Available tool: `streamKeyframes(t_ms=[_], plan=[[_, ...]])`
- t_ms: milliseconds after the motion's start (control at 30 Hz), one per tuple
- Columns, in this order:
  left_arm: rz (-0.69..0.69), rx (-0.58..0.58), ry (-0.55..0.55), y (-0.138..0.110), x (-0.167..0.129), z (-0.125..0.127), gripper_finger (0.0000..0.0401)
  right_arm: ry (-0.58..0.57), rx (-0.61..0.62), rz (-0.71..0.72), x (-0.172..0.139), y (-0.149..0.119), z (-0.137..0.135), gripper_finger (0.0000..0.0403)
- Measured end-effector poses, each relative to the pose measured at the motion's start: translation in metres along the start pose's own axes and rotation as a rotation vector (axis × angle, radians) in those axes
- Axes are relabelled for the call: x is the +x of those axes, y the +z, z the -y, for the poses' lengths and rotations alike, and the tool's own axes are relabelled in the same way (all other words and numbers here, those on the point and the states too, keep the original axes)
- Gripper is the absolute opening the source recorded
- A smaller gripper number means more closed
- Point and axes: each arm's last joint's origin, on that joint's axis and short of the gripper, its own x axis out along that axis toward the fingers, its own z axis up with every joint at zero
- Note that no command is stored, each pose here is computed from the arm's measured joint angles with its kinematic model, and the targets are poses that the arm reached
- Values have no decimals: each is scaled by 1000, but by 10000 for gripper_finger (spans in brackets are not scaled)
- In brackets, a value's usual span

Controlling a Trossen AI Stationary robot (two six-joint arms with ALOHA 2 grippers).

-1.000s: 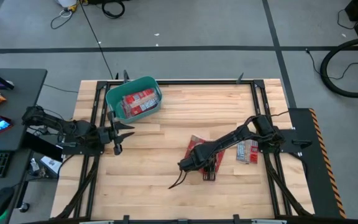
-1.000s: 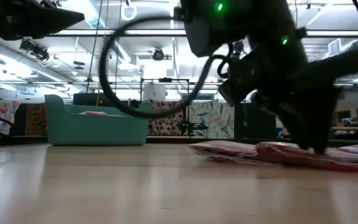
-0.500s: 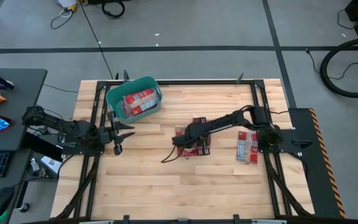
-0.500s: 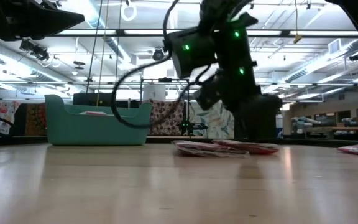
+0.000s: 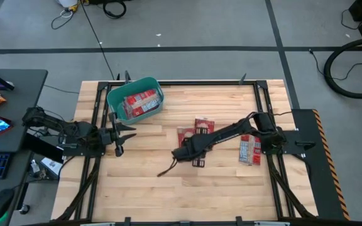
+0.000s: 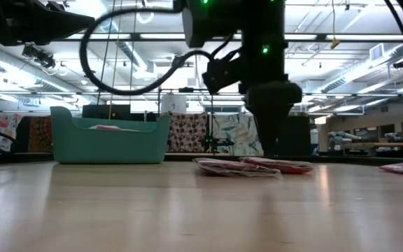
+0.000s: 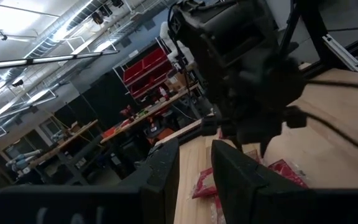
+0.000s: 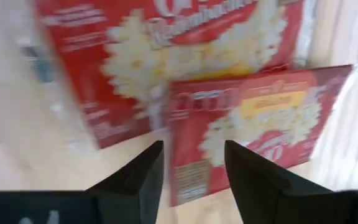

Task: Sort popcorn bags into baskets
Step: Put the red popcorn bag into the green bin

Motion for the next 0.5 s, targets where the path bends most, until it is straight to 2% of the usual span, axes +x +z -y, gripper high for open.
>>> streamKeyframes(t_ms=[167, 333, 500], plan=[[0, 0, 0, 0, 0, 0, 98, -23, 28, 24, -3, -8, -16, 218], [0, -2, 0, 0, 0, 0, 98, -78, 37, 59, 11, -17, -31, 264], [0, -2, 0, 0, 0, 0, 98, -123, 24, 72, 26, -26, -36, 280]])
